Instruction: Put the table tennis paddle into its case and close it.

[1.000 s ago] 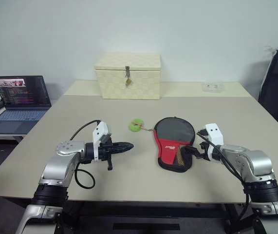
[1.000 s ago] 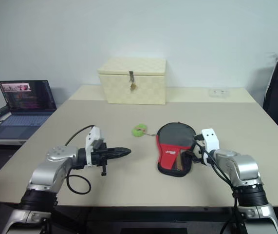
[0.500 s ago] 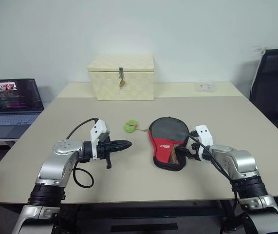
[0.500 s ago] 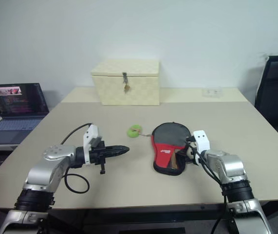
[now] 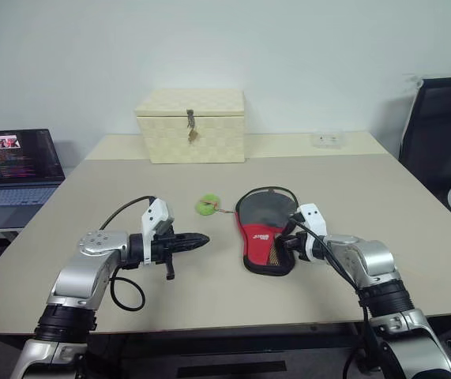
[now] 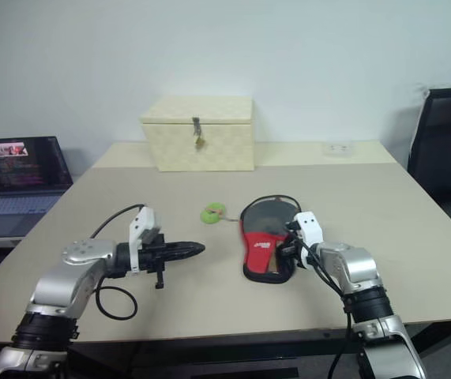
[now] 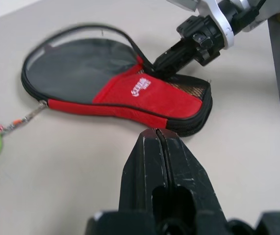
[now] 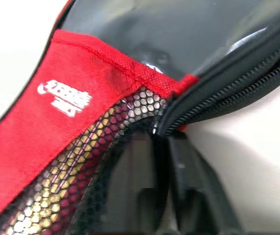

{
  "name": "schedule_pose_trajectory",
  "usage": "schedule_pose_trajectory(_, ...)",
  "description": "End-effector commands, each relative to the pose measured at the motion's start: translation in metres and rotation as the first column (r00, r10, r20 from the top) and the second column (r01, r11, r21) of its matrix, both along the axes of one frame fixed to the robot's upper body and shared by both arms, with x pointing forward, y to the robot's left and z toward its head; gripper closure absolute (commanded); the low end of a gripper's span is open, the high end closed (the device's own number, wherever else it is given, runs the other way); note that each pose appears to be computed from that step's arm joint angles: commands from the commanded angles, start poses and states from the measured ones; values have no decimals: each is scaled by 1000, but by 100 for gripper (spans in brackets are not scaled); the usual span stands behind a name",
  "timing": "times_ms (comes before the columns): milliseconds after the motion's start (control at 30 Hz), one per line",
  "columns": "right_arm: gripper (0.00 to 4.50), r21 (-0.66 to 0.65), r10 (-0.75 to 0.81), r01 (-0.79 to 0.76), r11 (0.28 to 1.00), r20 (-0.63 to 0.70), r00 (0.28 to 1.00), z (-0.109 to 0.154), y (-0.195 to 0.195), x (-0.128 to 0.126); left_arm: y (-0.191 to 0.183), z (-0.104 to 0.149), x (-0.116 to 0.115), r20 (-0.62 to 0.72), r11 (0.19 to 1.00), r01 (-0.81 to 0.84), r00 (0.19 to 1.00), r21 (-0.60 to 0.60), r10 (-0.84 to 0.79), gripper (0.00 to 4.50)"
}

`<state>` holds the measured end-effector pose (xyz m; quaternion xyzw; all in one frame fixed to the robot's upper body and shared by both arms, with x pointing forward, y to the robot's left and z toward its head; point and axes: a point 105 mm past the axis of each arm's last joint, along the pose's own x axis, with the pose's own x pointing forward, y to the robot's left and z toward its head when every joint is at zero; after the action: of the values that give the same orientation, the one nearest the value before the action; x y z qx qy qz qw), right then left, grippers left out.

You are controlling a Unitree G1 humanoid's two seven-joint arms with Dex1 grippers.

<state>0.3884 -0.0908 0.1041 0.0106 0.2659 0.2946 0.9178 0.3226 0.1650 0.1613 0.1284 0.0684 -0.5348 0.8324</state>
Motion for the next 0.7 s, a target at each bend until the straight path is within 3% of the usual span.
schedule_pose_trajectory(33, 448, 56, 110, -108, 993, -34, 993, 1, 27, -11, -1, 12, -14, 18, 999, 54, 998, -3, -54, 450)
schedule_pose_trajectory(333, 448, 97, 249, -242, 965, -70, 966, 3, 59, -59, 6, -12, -62, -158, 984, 174, 973, 29, -168, 450)
schedule_pose_trajectory(700, 448, 104, 228, -215, 971, -127, 965, -2, 44, -95, 6, -14, -71, -197, 982, 186, 964, 26, -177, 450)
